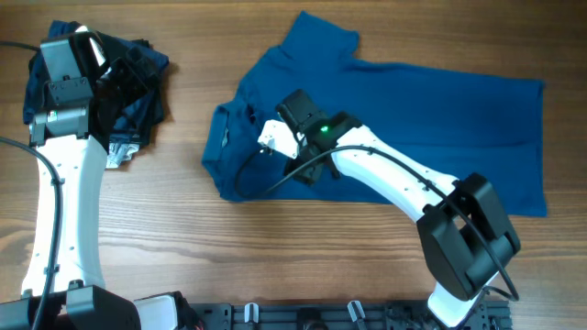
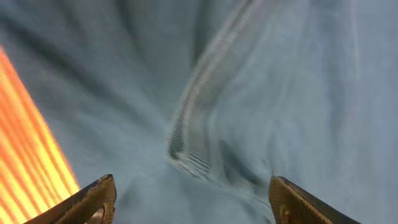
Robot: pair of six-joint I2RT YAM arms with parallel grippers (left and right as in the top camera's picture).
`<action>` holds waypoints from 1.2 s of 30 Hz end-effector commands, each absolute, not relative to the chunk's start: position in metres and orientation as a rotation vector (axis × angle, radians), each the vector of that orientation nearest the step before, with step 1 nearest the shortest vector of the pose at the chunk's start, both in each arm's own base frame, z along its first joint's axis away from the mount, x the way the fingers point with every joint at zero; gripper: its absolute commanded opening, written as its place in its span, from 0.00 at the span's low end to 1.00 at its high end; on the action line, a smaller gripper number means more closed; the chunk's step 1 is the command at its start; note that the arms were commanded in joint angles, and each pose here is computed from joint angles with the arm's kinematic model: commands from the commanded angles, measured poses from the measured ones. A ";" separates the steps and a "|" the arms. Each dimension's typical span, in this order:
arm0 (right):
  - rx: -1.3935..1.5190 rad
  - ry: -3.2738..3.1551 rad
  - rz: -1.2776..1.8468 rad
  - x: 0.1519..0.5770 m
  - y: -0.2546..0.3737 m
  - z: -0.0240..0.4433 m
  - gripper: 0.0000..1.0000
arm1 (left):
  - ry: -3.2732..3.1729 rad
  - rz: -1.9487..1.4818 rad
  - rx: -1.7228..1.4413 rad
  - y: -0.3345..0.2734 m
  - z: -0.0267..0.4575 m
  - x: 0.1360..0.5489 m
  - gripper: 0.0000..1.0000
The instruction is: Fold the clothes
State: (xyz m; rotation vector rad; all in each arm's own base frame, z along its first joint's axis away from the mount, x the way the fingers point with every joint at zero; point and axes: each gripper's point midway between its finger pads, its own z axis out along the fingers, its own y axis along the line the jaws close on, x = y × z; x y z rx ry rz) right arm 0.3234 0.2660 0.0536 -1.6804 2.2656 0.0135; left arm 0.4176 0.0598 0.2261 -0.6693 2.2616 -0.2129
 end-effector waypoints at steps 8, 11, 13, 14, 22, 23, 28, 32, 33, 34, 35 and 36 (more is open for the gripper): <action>-1.773 2.253 0.047 0.321 0.278 0.014 0.80 | 2.258 -0.210 -0.691 0.063 0.224 0.418 1.00; -1.747 2.233 0.033 0.329 0.281 0.015 0.56 | 2.258 -0.210 -0.691 0.063 0.224 0.418 1.00; -1.701 2.255 -0.035 0.336 0.276 0.015 0.51 | 2.258 -0.210 -0.691 0.062 0.224 0.418 1.00; -1.695 2.258 -0.074 0.339 0.272 0.016 0.45 | 2.258 -0.210 -0.691 0.062 0.224 0.418 1.00; -1.560 2.274 -0.159 0.360 0.266 0.021 0.04 | 2.258 -0.210 -0.691 0.063 0.224 0.418 1.00; -1.497 2.289 -0.167 0.367 0.264 0.024 0.04 | 2.258 -0.210 -0.691 0.063 0.224 0.418 1.00; -1.294 2.314 -0.179 0.406 0.239 0.032 0.04 | 2.258 -0.210 -0.691 0.063 0.224 0.418 1.00; -1.242 2.315 -0.058 0.419 0.233 0.032 0.08 | 2.258 -0.210 -0.691 0.062 0.224 0.418 1.00; -1.241 2.310 -0.033 0.420 0.236 0.032 0.09 | 2.258 -0.210 -0.691 0.063 0.224 0.418 1.00; -1.235 2.300 -0.018 0.423 0.238 0.030 0.12 | 2.258 -0.210 -0.691 0.062 0.224 0.418 1.00; -1.227 2.287 -0.018 0.427 0.240 0.028 0.13 | 2.257 -0.210 -0.691 0.062 0.224 0.418 1.00; -1.221 2.278 -0.020 0.430 0.242 0.025 0.14 | 2.258 -0.210 -0.691 0.062 0.224 0.418 1.00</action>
